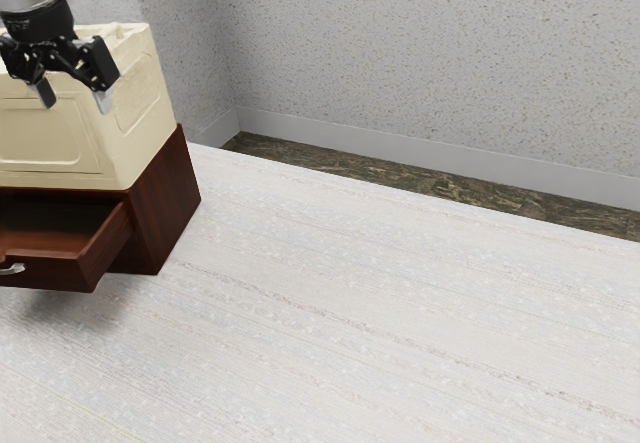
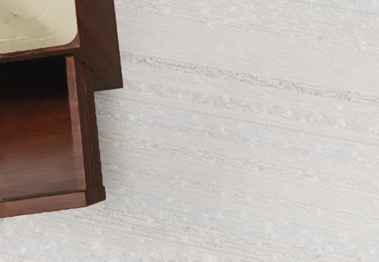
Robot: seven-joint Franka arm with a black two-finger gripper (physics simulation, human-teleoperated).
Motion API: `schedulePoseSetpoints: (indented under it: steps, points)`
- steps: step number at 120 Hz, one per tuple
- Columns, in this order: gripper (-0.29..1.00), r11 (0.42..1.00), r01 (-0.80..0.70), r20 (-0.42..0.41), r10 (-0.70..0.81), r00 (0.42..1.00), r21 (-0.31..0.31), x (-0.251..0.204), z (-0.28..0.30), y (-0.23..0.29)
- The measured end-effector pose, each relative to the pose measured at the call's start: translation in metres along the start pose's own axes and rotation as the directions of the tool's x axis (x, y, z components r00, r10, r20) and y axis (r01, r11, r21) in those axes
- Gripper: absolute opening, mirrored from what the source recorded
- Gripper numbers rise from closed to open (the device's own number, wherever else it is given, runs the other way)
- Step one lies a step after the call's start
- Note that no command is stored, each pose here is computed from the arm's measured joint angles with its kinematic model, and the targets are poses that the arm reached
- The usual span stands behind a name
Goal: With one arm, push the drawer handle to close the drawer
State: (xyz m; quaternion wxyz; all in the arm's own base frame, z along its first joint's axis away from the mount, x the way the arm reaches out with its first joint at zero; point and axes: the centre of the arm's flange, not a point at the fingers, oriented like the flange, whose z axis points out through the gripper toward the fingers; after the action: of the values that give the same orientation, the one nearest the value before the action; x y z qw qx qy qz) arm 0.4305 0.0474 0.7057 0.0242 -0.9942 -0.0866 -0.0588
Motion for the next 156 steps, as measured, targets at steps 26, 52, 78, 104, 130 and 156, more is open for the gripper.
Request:
schedulePoseSetpoints:
  steps: [26, 52, 78, 104, 130, 156]
  points:
    - [0.70, 0.988, 0.156, 0.015, -0.157, 0.988, 0.016, -0.031, 0.012, -0.026]
    - [0.47, 0.955, 0.293, 0.097, -0.295, 0.951, 0.034, -0.108, 0.057, -0.050]
    - [0.07, 0.876, 0.467, 0.156, -0.481, 0.863, 0.116, -0.169, 0.132, -0.106]
    - [-0.04, 0.854, 0.500, 0.117, -0.517, 0.848, 0.145, -0.186, 0.188, -0.156]
    - [-0.07, 0.916, 0.363, 0.051, -0.376, 0.925, 0.172, -0.161, 0.224, -0.179]
    - [-0.08, 0.938, 0.303, -0.001, -0.307, 0.952, 0.170, -0.179, 0.241, -0.203]
